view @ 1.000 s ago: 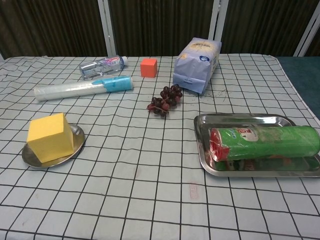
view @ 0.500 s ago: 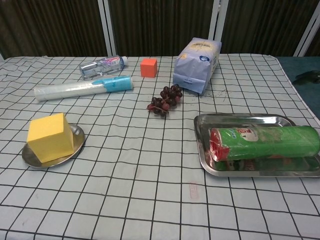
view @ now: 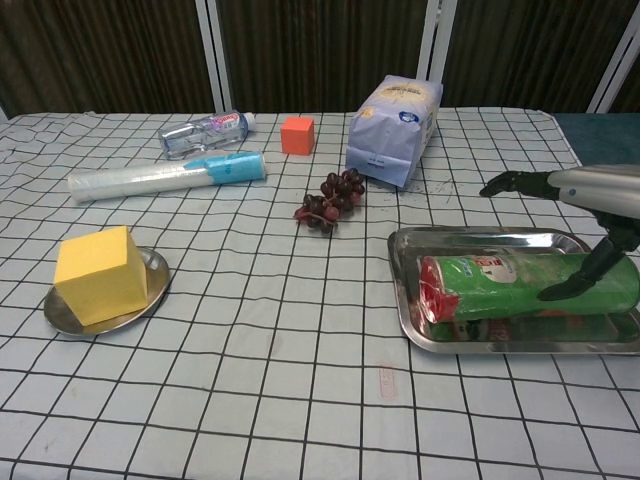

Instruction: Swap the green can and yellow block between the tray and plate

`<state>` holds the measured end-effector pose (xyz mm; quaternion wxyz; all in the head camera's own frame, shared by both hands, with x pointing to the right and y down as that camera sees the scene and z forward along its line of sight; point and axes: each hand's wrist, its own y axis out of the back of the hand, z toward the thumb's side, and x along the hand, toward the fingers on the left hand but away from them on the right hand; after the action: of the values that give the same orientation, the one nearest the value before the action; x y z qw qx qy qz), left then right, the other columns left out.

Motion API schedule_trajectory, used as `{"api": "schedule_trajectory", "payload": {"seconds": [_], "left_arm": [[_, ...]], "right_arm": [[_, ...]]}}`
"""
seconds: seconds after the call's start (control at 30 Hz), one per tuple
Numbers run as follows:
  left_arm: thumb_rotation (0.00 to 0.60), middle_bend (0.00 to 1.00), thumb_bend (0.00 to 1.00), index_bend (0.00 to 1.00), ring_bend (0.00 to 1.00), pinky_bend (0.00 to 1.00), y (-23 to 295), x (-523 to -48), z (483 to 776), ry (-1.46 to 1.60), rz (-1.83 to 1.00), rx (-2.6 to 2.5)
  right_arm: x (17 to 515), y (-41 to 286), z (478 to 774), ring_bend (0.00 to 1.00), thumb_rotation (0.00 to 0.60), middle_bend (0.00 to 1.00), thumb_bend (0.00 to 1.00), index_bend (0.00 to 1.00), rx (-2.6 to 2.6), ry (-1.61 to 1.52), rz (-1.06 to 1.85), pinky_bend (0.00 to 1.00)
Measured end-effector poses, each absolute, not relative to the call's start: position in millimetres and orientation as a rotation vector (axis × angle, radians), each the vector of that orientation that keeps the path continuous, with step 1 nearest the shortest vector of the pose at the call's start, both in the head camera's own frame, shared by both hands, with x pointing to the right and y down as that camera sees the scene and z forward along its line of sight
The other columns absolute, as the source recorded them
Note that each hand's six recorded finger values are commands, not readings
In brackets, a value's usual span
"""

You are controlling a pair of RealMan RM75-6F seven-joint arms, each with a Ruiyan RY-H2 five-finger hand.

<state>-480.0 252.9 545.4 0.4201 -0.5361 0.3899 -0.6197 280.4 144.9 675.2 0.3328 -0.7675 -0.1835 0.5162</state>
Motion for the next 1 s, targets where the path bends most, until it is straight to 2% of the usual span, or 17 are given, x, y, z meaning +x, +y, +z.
{"api": "schedule_trajectory", "payload": {"seconds": [0.2, 0.37, 0.43, 0.5, 0.6, 0.7, 0.8, 1.0], "left_arm": [[0.600, 0.10, 0.37, 0.14, 0.03, 0.07, 252.2, -483.4, 547.0, 0.979, -1.574, -1.341], [0.600, 0.11, 0.38, 0.14, 0.04, 0.07, 251.4, -484.3, 546.5, 0.985, -1.579, -1.339], [0.600, 0.11, 0.38, 0.14, 0.04, 0.07, 251.6, -484.7, 546.6, 0.985, -1.581, -1.339], [0.600, 0.11, 0.38, 0.14, 0.04, 0.07, 251.5, -484.6, 546.4, 0.988, -1.580, -1.342], [0.600, 0.11, 0.38, 0.14, 0.04, 0.07, 251.7, -484.5, 545.6, 0.989, -1.576, -1.344], [0.600, 0.11, 0.38, 0.14, 0.04, 0.07, 251.8, -484.5, 545.2, 0.994, -1.575, -1.347], [0.600, 0.11, 0.38, 0.14, 0.04, 0.07, 251.9, -484.7, 545.2, 0.991, -1.576, -1.346], [0.600, 0.11, 0.38, 0.14, 0.04, 0.07, 252.2, -484.7, 546.2, 0.985, -1.586, -1.346]], "right_arm": [[272.0, 143.1, 694.5, 0.16, 0.600, 0.21, 0.05, 0.22, -2.000, -0.457, 1.390, 0.19], [268.5, 140.4, 705.2, 0.25, 0.600, 0.30, 0.05, 0.30, -1.981, -0.441, 1.408, 0.26], [265.2, 140.1, 707.5, 0.33, 0.600, 0.35, 0.05, 0.40, -1.970, -0.425, 1.403, 0.34], [261.1, 140.7, 708.7, 0.44, 0.600, 0.45, 0.05, 0.55, -1.972, -0.435, 1.393, 0.47], [255.5, 141.2, 709.5, 0.56, 0.600, 0.57, 0.05, 0.71, -1.990, -0.476, 1.369, 0.59], [252.9, 137.4, 708.6, 0.65, 0.600, 0.65, 0.05, 0.82, -1.961, -0.513, 1.332, 0.66], [245.4, 133.3, 705.3, 0.69, 0.600, 0.70, 0.05, 0.89, -1.911, -0.552, 1.269, 0.70], [217.8, 121.6, 697.3, 0.72, 0.600, 0.73, 0.06, 0.92, -1.896, -0.606, 1.149, 0.72]]}}
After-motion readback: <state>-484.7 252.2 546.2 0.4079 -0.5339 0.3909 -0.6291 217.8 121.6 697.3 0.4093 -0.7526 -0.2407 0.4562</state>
